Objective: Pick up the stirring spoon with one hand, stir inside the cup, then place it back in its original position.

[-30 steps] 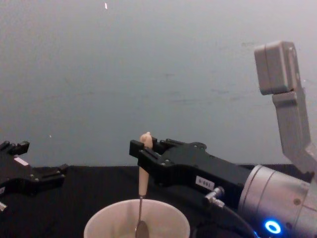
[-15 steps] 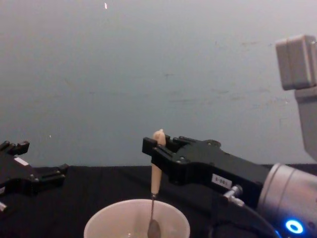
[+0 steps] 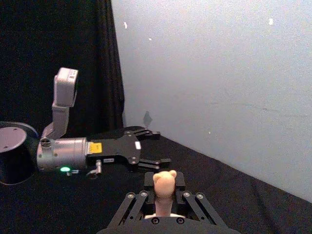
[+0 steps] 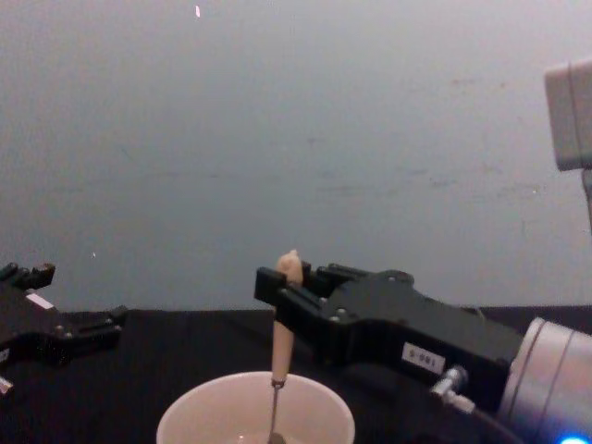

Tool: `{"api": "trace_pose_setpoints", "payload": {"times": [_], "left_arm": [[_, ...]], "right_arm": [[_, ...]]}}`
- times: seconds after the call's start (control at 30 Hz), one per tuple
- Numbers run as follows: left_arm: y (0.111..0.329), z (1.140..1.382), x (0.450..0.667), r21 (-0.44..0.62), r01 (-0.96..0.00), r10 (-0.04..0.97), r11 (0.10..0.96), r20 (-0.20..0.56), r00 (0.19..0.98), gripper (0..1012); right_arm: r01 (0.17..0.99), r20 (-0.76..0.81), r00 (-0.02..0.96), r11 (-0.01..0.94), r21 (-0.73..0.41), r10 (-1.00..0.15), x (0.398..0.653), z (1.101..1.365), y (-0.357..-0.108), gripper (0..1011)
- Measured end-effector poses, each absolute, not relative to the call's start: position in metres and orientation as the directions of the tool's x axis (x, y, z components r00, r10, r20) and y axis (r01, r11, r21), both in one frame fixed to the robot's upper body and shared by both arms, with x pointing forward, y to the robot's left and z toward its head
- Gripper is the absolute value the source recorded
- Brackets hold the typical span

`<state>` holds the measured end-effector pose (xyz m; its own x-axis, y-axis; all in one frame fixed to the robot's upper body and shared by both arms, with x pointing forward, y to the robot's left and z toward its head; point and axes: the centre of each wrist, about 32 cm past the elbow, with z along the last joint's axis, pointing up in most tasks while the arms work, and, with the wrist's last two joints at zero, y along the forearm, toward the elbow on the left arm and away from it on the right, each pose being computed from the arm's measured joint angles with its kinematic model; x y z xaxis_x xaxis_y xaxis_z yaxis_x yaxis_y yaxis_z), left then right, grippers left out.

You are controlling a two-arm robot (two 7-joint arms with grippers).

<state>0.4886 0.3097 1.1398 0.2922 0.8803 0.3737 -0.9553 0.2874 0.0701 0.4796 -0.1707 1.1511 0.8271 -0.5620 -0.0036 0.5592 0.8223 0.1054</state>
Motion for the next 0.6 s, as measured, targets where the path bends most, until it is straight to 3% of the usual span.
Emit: {"api": "trace_pose_setpoints", "payload": {"times": [0.6], "left_arm": [[0.31, 1.14, 0.489, 0.07, -0.955, 0.88, 0.287, 0.374, 0.292, 1001]], "right_arm": [[0.559, 0.001, 0.827, 0.823, 0.101, -0.562, 0.488, 1.147, -0.138, 227]]}}
